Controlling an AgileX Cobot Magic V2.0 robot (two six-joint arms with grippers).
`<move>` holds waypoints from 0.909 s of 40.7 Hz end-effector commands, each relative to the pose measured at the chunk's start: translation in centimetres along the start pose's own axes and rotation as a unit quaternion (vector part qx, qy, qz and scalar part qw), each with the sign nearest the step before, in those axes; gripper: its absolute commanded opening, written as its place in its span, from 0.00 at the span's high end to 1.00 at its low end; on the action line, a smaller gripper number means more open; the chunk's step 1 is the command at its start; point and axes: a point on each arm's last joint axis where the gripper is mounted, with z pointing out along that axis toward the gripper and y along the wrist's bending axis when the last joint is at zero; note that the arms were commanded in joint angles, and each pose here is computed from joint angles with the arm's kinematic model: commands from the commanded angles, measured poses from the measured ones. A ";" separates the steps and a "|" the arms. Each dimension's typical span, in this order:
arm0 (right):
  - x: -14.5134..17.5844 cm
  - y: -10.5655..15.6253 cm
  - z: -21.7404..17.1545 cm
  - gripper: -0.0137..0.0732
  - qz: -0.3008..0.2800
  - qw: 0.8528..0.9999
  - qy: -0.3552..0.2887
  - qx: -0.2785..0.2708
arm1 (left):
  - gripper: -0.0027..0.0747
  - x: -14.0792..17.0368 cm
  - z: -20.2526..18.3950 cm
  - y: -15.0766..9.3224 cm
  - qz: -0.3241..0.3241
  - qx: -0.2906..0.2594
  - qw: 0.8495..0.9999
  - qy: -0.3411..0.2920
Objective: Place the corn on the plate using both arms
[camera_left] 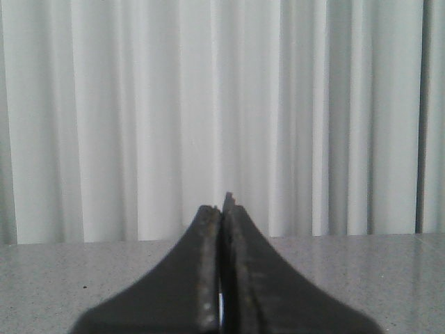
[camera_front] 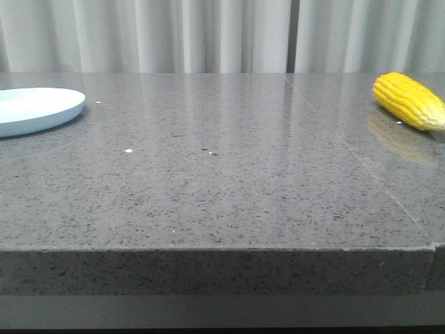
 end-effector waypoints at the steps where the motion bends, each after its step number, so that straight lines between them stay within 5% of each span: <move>1: -3.5 0.3 0.7 0.92 -0.003 1.000 -0.025 -0.003 | 0.99 -3.2 0.9 0.1 -0.010 0.001 1.000 0.002; 9: -5.7 0.6 2.8 0.92 -0.003 0.999 0.045 -0.002 | 0.99 -5.1 3.4 0.2 -0.010 0.003 0.996 0.084; 18: -3.6 0.4 5.8 0.92 -0.001 0.987 0.159 0.005 | 0.99 -3.0 6.0 0.1 -0.010 0.007 0.982 0.189; 37: 0.0 0.1 8.8 0.92 0.001 0.959 0.282 0.014 | 0.99 -1.3 7.4 0.0 -0.010 0.009 0.968 0.252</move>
